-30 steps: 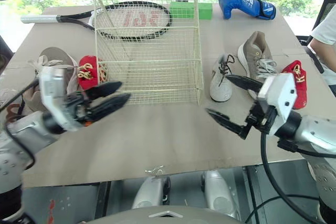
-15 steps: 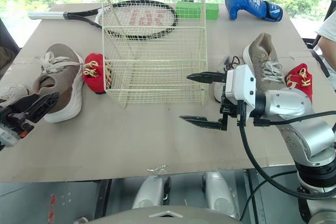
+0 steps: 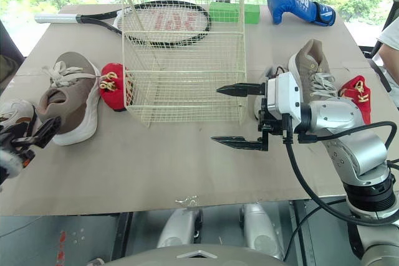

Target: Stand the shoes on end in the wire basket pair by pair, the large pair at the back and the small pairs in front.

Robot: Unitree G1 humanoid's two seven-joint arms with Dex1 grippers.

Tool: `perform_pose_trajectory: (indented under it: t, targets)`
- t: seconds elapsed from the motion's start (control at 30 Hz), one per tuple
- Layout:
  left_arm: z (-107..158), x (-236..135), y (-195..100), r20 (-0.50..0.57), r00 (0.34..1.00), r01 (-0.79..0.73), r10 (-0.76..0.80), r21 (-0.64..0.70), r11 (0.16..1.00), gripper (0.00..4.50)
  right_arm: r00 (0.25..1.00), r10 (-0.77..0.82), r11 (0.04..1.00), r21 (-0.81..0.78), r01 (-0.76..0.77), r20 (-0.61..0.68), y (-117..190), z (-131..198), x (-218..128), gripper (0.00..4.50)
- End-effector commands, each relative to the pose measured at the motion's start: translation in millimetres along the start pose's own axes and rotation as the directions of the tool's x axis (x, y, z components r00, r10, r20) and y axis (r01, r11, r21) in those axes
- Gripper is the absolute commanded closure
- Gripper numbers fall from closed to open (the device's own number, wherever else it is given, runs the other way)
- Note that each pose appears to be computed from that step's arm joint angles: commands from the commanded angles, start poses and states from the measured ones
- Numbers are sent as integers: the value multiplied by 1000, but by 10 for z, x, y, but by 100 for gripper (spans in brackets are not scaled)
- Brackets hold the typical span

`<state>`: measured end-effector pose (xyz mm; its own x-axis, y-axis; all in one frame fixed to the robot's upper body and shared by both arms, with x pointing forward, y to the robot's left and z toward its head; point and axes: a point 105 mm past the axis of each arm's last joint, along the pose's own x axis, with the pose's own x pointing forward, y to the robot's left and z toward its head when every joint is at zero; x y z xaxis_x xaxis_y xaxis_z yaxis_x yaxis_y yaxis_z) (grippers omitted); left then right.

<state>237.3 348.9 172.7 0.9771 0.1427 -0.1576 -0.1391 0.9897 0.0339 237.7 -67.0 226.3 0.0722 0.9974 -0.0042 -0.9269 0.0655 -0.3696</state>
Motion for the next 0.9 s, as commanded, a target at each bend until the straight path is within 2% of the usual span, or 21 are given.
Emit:
perform_pose_trajectory:
  t: [0.03, 0.1, 0.13, 0.23, 0.33, 0.4, 0.53, 0.67, 0.77, 0.8, 0.9]
  targets:
    - [-40, 142, 41, 1, 998, -58, 58, 43, 997, 0, 1000, 5, 999, -53, -5, 9, 17, 91, 11, 6]
    - [-131, 186, 176, -25, 991, -130, 131, 17, 991, 54, 1000, -4, 998, -59, 4, 6, 14, 109, 8, 0]
    - [-161, 195, 201, -31, 989, -141, 142, 35, 989, 64, 1000, -9, 998, -61, 10, 3, 12, 113, 0, 0]
    - [-224, 222, 251, -34, 985, -167, 168, 41, 985, 203, 1000, -16, 998, -60, 16, -3, 27, 117, -7, 0]
    - [-206, 260, 234, 7, 987, -158, 158, 42, 986, 313, 1000, -22, 998, -56, 22, -6, 37, 104, -10, 0]
    - [-199, 269, 251, 26, 985, -171, 170, 36, 985, 357, 1000, -30, 998, -56, 29, -8, 38, 87, -15, 0]
    - [74, 185, 312, 217, 941, -278, 260, 59, 959, 380, 998, -53, 999, 9, 54, -22, 35, 24, -3, 0]
    - [597, -13, 201, 474, 849, -298, 232, 68, 952, 384, 997, -76, 996, 51, 76, -3, -1, 52, 16, 0]
    - [935, -121, 96, 586, 794, -265, 162, 95, 960, 385, 995, -85, 992, 98, 80, 48, -54, 108, 11, 0]
    - [1049, -135, 13, 615, 781, -211, 113, 89, 973, 385, 994, -90, 991, 109, 84, 56, -79, 118, 8, 0]
    - [1294, -182, -242, 660, 748, -94, -68, 206, 974, 385, 991, -113, 984, 150, 100, 77, -161, 140, 10, 0]
